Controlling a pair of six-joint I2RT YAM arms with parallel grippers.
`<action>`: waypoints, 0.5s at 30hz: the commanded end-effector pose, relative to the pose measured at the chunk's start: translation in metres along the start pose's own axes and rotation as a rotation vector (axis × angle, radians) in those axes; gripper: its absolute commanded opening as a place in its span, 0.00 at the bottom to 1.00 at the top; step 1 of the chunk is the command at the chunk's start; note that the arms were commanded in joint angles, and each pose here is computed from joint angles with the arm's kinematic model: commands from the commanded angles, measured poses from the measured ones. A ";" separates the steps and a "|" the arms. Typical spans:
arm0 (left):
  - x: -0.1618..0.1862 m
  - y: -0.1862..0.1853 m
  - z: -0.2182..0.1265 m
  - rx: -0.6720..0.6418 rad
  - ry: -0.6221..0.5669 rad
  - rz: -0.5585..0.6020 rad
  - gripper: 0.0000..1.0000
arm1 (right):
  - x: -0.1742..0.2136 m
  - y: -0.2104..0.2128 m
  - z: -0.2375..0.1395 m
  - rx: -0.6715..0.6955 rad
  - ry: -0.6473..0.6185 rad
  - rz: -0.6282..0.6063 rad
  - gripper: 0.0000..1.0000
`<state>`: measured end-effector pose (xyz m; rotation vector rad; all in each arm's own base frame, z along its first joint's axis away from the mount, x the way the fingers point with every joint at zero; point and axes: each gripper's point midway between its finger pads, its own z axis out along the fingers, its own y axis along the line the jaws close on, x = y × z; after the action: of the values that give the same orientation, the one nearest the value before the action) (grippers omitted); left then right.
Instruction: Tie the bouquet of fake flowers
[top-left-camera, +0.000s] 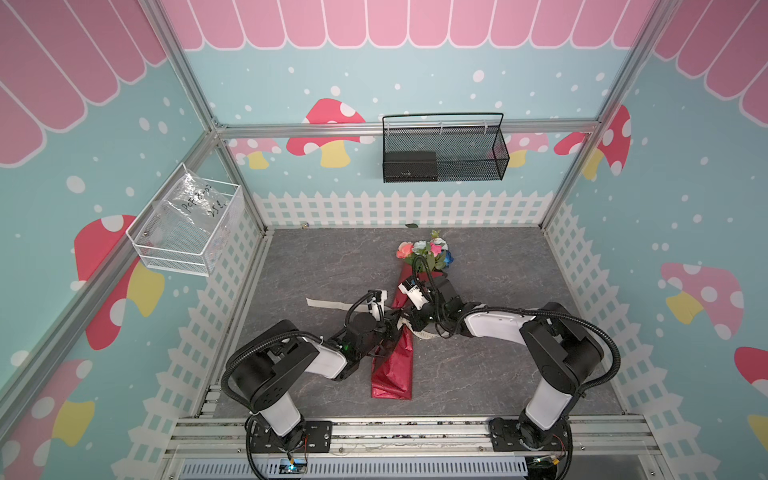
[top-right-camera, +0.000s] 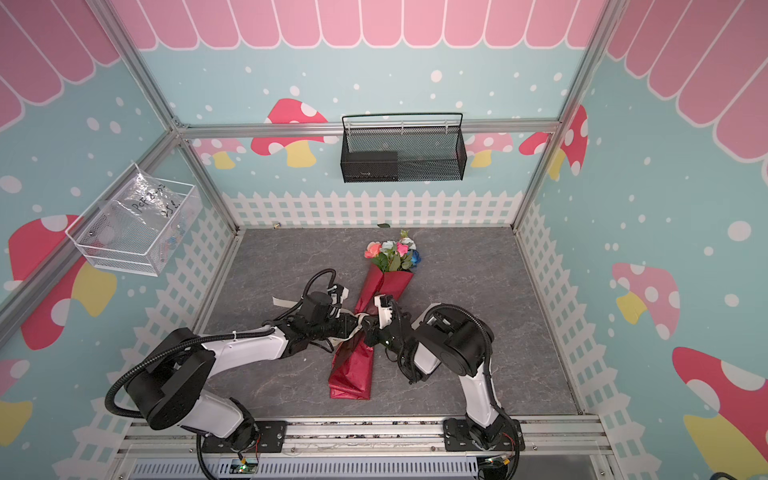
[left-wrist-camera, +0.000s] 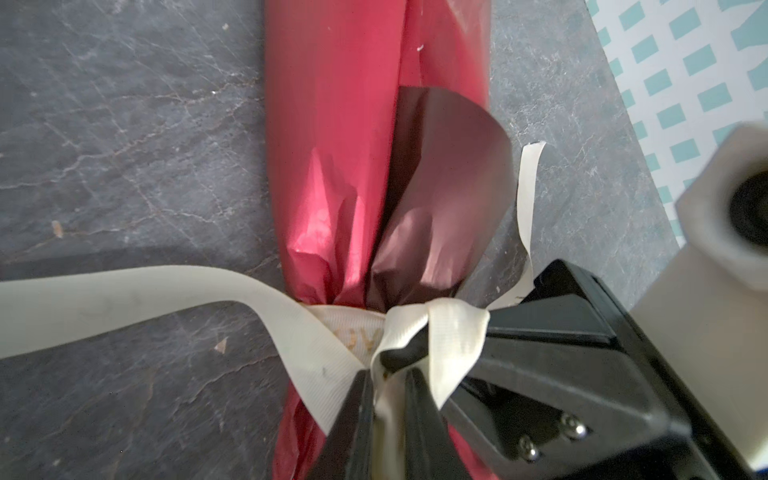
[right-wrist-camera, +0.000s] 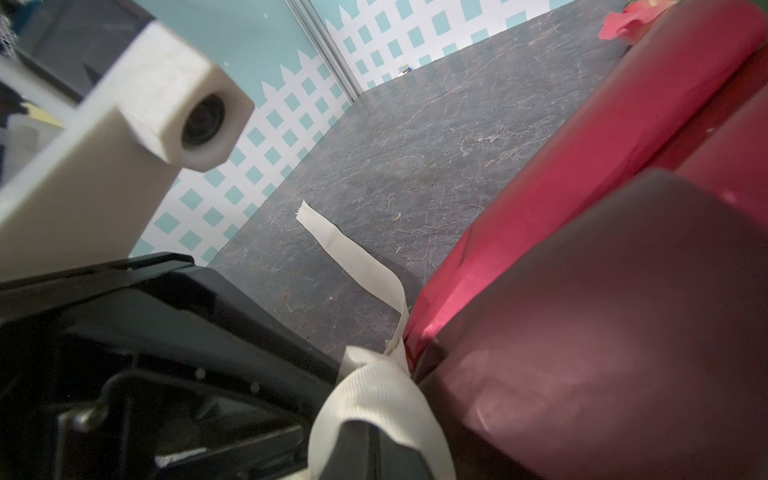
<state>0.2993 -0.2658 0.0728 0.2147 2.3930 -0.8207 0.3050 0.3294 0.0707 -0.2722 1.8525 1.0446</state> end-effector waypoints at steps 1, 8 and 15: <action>-0.020 -0.004 0.001 -0.001 -0.066 -0.003 0.16 | 0.005 0.006 0.004 -0.034 0.013 -0.004 0.00; -0.027 -0.003 0.000 0.004 -0.087 -0.006 0.11 | 0.006 0.007 0.005 -0.039 0.018 -0.005 0.00; -0.028 -0.004 -0.001 0.013 -0.102 -0.023 0.00 | 0.001 0.009 -0.003 -0.037 0.010 -0.013 0.04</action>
<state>0.3090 -0.2646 0.0799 0.1868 2.3512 -0.8191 0.3048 0.3305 0.0696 -0.2773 1.8545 1.0484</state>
